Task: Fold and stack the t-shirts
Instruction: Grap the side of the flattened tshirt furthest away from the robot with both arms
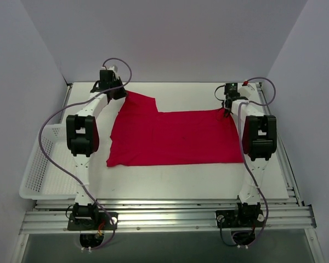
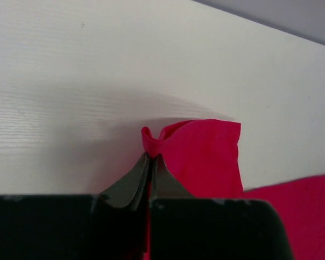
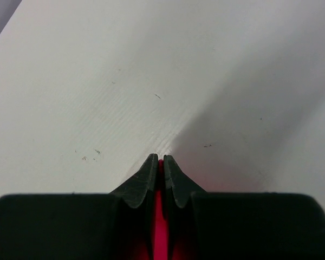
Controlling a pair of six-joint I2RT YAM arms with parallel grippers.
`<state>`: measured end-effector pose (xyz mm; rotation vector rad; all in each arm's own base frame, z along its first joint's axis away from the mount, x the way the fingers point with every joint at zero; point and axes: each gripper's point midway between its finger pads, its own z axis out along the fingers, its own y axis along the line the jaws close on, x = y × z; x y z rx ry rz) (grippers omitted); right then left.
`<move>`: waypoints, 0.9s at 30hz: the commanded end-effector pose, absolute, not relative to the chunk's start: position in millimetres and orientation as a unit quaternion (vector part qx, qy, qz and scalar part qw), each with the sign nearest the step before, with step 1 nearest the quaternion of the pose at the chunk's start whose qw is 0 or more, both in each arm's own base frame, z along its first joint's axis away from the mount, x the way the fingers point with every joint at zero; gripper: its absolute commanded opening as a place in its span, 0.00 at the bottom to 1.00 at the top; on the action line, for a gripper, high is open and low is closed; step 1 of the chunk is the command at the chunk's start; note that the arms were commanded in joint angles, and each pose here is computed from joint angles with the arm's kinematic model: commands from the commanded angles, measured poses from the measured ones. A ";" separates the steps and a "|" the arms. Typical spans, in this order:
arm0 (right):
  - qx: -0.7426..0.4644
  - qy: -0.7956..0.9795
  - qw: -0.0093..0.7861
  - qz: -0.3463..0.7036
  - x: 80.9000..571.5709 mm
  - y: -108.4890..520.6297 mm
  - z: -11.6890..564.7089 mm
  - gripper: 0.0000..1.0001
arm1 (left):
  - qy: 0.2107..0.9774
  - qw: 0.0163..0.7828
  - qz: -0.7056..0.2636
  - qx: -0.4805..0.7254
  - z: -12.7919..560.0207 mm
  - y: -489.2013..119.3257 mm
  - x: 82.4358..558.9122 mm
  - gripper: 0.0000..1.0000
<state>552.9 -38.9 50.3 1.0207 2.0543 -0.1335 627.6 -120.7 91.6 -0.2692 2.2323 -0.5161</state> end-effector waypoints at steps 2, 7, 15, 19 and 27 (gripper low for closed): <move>0.416 0.791 0.449 -0.025 550.7 -40.7 97.4 0.00 | 0.858 0.465 -0.205 -0.077 156.0 -115.2 618.0 0.02; 0.416 0.788 0.454 -0.018 535.9 -38.9 108.8 0.00 | 0.858 0.466 -0.200 -0.078 162.8 -110.1 592.9 0.02; 0.418 0.782 0.462 -0.014 506.5 -40.0 125.0 0.00 | 0.853 0.484 -0.181 -0.073 175.9 -100.2 554.8 0.02; 0.418 0.783 0.461 -0.013 491.8 -39.1 126.7 0.00 | 0.853 0.488 -0.173 -0.071 176.4 -95.7 536.4 0.02; 0.416 0.786 0.456 -0.020 462.2 -41.2 124.5 0.00 | 0.842 0.506 -0.171 -0.071 191.9 -89.3 497.4 0.02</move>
